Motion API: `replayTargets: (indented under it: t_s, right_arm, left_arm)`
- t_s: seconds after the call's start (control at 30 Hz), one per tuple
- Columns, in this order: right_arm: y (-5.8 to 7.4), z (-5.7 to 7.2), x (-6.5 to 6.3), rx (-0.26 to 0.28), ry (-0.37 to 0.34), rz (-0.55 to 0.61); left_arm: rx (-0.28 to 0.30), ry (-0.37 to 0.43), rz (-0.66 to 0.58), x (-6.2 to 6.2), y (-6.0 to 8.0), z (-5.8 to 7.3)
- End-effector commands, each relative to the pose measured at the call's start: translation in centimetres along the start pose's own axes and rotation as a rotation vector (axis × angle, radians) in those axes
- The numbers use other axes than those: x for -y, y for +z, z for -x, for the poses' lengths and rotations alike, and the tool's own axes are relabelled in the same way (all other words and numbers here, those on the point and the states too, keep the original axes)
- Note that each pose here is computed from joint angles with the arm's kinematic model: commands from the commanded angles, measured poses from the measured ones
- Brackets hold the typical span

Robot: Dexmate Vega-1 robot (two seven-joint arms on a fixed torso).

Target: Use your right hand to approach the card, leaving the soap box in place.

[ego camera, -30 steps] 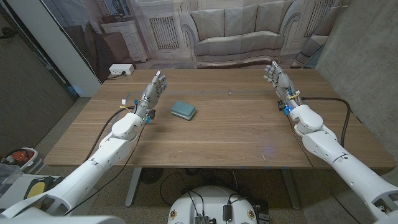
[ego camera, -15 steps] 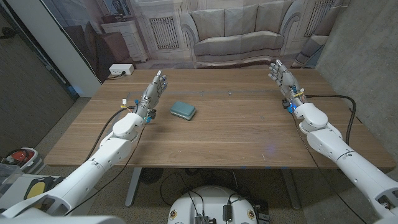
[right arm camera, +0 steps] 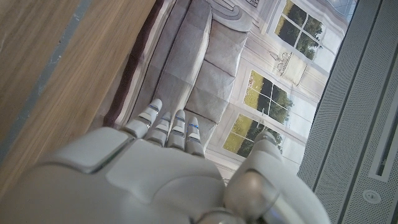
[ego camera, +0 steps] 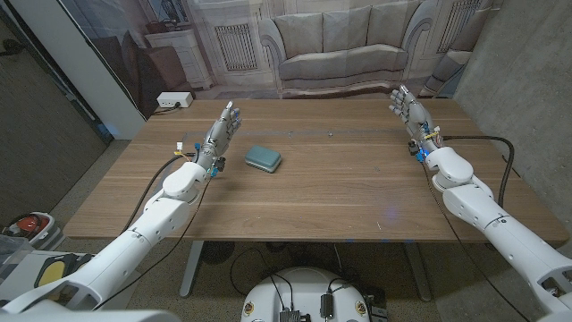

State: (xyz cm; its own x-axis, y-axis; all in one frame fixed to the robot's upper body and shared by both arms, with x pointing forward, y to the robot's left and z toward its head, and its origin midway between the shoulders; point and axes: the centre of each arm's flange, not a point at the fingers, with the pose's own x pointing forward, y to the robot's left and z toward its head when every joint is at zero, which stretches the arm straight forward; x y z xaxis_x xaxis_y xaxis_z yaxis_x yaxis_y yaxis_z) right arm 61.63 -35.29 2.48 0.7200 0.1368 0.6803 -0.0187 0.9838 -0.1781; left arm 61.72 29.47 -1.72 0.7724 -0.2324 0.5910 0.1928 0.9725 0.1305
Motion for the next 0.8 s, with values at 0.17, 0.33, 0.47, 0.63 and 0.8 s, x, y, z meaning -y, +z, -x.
replayTargets:
  t_s: [0.17, 0.33, 0.47, 0.63, 0.8]
  right_arm:
    - [0.5, 0.0, 1.3, -0.001, -0.026, 0.131]
    - [0.4, 0.0, 1.8, -0.007, -0.042, 0.144]
    - [0.4, 0.0, 1.9, -0.008, -0.047, 0.164]
    - [0.6, 0.0, 2.1, -0.007, -0.048, 0.186]
    - [0.9, 0.2, 2.5, -0.008, -0.055, 0.207]
  left_arm:
    - [-0.005, -0.002, 0.003, 0.3, -0.2, 0.2]
    - [-0.008, 0.001, 0.004, 0.5, -0.3, 0.3]
    - [-0.009, 0.001, 0.004, 0.6, -0.3, 0.5]
    - [-0.012, -0.001, 0.002, 0.8, -0.3, 0.6]
    - [-0.014, -0.001, 0.001, 1.0, -0.2, 0.7]
